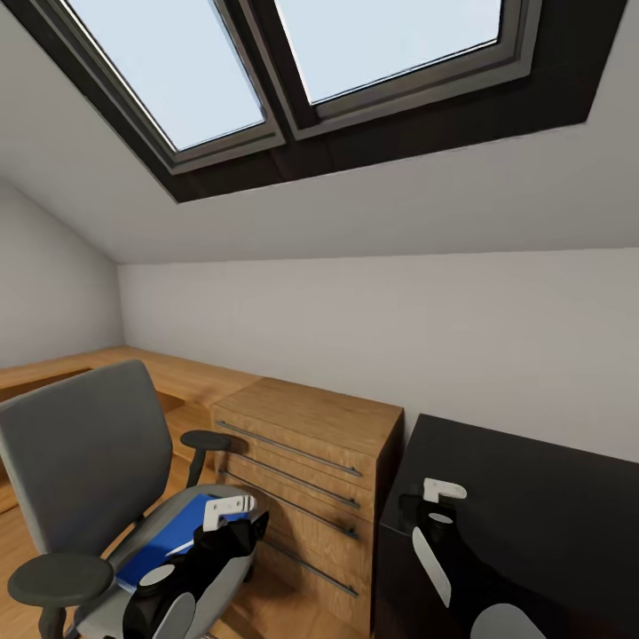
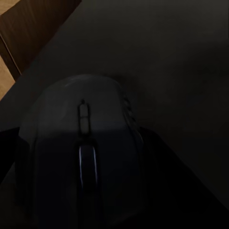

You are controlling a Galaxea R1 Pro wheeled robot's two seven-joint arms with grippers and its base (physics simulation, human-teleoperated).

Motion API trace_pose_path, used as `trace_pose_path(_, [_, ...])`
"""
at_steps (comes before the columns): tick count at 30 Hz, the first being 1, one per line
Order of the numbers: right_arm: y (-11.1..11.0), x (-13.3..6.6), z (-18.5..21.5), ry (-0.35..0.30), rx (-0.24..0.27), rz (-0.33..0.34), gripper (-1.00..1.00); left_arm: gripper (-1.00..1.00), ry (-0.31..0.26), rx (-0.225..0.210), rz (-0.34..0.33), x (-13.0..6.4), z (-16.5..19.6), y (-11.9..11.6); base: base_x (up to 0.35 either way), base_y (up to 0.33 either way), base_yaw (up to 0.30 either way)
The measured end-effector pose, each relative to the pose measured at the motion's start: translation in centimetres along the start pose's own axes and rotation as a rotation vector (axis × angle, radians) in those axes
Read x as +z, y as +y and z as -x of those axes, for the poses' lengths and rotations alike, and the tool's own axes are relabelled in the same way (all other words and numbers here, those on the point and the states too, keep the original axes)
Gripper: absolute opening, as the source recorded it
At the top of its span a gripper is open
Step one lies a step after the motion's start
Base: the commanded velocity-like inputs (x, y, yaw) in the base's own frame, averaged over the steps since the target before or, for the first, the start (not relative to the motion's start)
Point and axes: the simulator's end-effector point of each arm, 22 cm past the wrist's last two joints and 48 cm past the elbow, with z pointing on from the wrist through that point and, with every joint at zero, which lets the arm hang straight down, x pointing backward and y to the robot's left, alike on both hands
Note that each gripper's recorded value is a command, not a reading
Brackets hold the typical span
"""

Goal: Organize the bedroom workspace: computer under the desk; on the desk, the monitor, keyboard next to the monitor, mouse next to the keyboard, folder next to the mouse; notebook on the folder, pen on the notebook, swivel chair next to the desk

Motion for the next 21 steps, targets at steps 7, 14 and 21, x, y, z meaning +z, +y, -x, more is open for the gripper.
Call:
trace_pose_path(7, [0.0, -0.01, 0.01, 0.0, 0.0, 0.0, -1.0, 1.0, 0.005, 0.007, -0.007, 0.01, -0.26, -0.41, 0.07, -0.025, 0.0])
trace_pose_path(14, [-0.04, 0.02, 0.05, 0.0, 0.0, -0.001, -1.0, 1.0, 0.009, 0.014, -0.013, 0.02, -0.48, -0.74, 0.023, -0.011, 0.0])
trace_pose_path(21, [-0.07, 0.02, 0.01, 0.0, 0.0, -0.002, -1.0, 1.0, 0.009, 0.015, -0.013, 0.02, -0.5, -0.74, 0.001, 0.0, 0.0])
